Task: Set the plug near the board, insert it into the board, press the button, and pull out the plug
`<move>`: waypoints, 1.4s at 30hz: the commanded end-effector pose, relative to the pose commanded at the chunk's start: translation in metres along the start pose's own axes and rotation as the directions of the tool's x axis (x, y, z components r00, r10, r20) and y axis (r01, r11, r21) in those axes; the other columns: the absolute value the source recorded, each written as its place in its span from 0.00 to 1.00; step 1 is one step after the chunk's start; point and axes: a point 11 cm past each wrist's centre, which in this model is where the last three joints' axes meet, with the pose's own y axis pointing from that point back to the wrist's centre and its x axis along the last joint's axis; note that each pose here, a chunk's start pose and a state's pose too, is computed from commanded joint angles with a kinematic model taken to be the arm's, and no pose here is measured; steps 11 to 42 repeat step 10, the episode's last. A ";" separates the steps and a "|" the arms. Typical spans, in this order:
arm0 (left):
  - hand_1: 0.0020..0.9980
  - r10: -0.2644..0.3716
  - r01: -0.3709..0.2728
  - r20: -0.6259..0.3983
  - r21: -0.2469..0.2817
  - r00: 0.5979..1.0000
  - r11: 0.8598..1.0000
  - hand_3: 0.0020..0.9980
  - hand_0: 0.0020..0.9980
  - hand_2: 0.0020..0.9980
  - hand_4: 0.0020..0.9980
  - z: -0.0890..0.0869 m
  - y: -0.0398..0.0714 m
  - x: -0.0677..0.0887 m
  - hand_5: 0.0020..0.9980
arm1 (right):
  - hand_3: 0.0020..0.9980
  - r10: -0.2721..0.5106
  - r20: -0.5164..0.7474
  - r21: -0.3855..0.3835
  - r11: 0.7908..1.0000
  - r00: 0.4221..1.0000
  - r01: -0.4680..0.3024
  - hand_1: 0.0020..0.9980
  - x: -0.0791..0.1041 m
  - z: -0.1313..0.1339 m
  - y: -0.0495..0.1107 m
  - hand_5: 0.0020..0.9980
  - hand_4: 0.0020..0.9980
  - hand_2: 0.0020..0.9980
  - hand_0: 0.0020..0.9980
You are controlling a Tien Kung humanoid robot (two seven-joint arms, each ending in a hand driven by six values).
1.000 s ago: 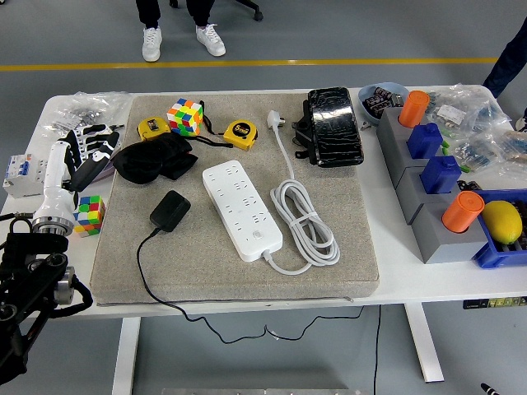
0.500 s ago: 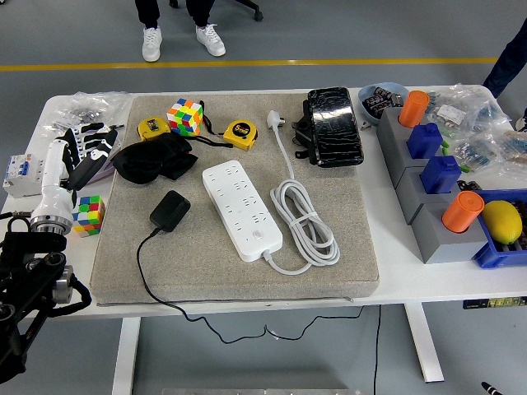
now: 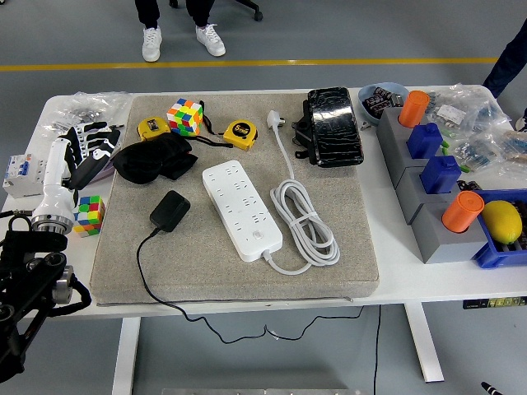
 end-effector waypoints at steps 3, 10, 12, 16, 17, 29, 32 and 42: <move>0.65 -0.001 0.001 -0.002 -0.001 1.000 1.000 0.67 0.60 0.63 0.88 0.001 0.000 0.000 0.55 | 0.54 0.000 -0.005 0.002 1.000 1.000 0.000 0.64 0.001 -0.002 0.000 0.47 0.92 0.60 0.57; 0.65 -0.004 0.004 -0.013 -0.002 1.000 1.000 0.67 0.60 0.63 0.88 0.002 -0.001 -0.001 0.55 | 0.54 -0.001 -0.018 0.007 1.000 1.000 0.001 0.64 0.000 -0.006 0.000 0.47 0.92 0.61 0.57; 0.65 -0.004 0.004 -0.013 -0.002 1.000 1.000 0.67 0.60 0.63 0.88 0.002 -0.001 -0.001 0.55 | 0.54 -0.001 -0.018 0.007 1.000 1.000 0.001 0.64 0.000 -0.006 0.000 0.47 0.92 0.61 0.57; 0.65 -0.004 0.004 -0.013 -0.002 1.000 1.000 0.67 0.60 0.63 0.88 0.002 -0.001 -0.001 0.55 | 0.54 -0.001 -0.018 0.007 1.000 1.000 0.001 0.64 0.000 -0.006 0.000 0.47 0.92 0.61 0.57; 0.65 -0.004 0.004 -0.013 -0.002 1.000 1.000 0.67 0.60 0.63 0.88 0.002 -0.001 -0.001 0.55 | 0.54 -0.001 -0.018 0.007 1.000 1.000 0.001 0.64 0.000 -0.006 0.000 0.47 0.92 0.61 0.57; 0.65 -0.004 0.004 -0.013 -0.002 1.000 1.000 0.67 0.60 0.63 0.88 0.002 -0.001 -0.001 0.55 | 0.54 -0.001 -0.018 0.007 1.000 1.000 0.001 0.64 0.000 -0.006 0.000 0.47 0.92 0.61 0.57; 0.65 -0.004 0.004 -0.013 -0.002 1.000 1.000 0.67 0.60 0.63 0.88 0.002 -0.001 -0.001 0.55 | 0.54 -0.001 -0.018 0.007 1.000 1.000 0.001 0.64 0.000 -0.006 0.000 0.47 0.92 0.61 0.57; 0.65 -0.004 0.004 -0.013 -0.002 1.000 1.000 0.67 0.60 0.63 0.88 0.002 -0.001 -0.001 0.55 | 0.54 -0.001 -0.018 0.007 1.000 1.000 0.001 0.64 0.000 -0.006 0.000 0.47 0.92 0.61 0.57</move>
